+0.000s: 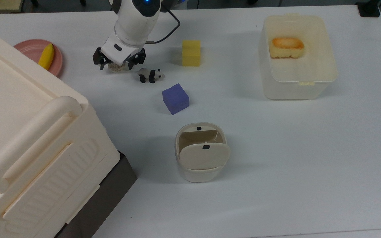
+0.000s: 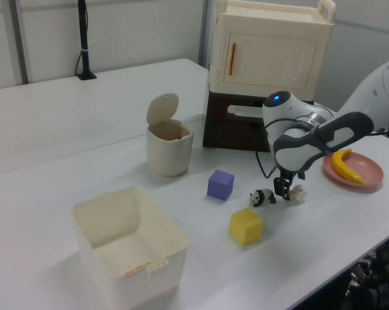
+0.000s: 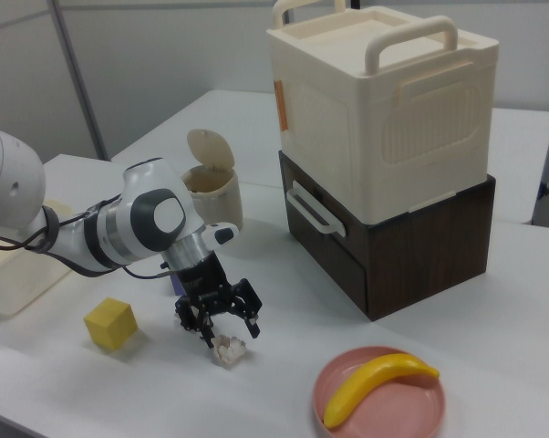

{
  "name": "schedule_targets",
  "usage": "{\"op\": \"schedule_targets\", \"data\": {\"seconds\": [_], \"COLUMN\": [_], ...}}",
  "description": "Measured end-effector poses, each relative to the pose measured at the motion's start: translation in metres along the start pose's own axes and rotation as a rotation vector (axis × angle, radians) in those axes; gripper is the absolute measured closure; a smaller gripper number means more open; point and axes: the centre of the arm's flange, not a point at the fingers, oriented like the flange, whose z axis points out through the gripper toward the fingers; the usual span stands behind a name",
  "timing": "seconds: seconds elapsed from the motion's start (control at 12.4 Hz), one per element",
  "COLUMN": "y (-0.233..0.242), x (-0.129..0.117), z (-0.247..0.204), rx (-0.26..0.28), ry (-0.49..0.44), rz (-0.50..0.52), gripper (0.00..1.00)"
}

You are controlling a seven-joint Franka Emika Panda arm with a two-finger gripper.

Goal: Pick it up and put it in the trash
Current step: 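Lower the gripper onto the white figurine and close on it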

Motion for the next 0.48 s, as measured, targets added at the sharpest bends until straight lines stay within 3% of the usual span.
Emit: {"op": "schedule_targets", "data": {"seconds": [0.48], "y": [-0.0091], "x": [0.0027], "z": [-0.0022], "rx": [-0.002], "ry": [0.001], "rz": [0.095], "gripper": [0.0]}}
